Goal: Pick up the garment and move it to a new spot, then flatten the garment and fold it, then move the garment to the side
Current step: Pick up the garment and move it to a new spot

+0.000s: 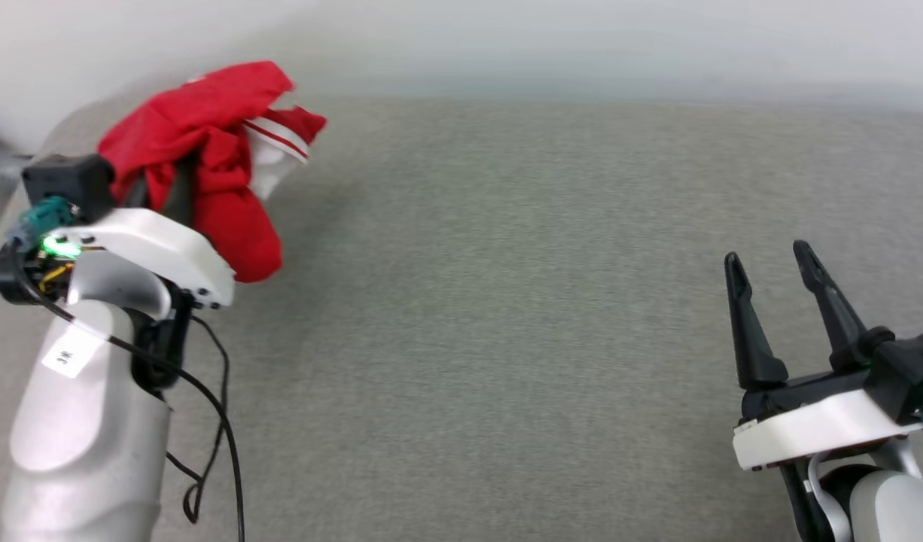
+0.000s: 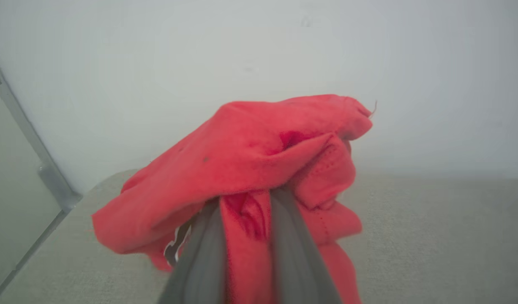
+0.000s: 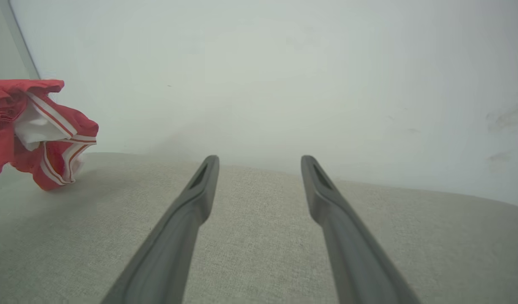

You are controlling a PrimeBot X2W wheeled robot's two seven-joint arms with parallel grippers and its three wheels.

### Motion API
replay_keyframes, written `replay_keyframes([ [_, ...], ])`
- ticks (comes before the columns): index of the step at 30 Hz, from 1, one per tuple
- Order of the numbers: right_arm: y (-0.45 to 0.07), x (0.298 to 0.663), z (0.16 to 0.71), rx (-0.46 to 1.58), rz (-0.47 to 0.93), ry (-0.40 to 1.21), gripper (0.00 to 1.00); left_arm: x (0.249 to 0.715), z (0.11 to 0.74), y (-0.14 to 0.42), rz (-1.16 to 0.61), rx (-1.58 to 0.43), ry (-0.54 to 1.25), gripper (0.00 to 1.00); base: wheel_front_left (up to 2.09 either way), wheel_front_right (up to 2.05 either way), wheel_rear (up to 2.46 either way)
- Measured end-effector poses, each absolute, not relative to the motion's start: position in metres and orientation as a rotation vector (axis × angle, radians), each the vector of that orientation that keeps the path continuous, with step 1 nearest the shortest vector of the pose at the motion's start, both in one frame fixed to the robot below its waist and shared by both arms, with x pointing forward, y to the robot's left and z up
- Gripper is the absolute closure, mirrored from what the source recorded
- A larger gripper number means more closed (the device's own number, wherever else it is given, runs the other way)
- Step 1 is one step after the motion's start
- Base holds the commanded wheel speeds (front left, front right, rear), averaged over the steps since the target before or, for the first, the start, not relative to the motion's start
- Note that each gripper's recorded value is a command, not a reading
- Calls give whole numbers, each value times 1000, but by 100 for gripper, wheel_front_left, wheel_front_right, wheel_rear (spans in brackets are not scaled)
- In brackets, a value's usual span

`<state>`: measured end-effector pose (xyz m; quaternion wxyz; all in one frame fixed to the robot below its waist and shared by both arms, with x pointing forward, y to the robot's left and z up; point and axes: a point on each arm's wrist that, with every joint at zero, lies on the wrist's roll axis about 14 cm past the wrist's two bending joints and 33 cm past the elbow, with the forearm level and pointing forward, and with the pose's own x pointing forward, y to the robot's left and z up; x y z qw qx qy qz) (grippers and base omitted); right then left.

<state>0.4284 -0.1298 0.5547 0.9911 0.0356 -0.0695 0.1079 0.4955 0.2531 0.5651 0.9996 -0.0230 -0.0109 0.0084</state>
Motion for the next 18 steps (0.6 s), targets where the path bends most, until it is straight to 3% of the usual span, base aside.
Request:
replay_keyframes([
  [9, -183, 399, 552, 70, 66, -126, 0, 486, 560, 128, -291, -91, -3, 100, 0, 0, 0],
  [18, -216, 384, 544, 72, -34, -112, 0, 444, 516, 1, -649, -127, 154, 100, 0, 0, 0],
])
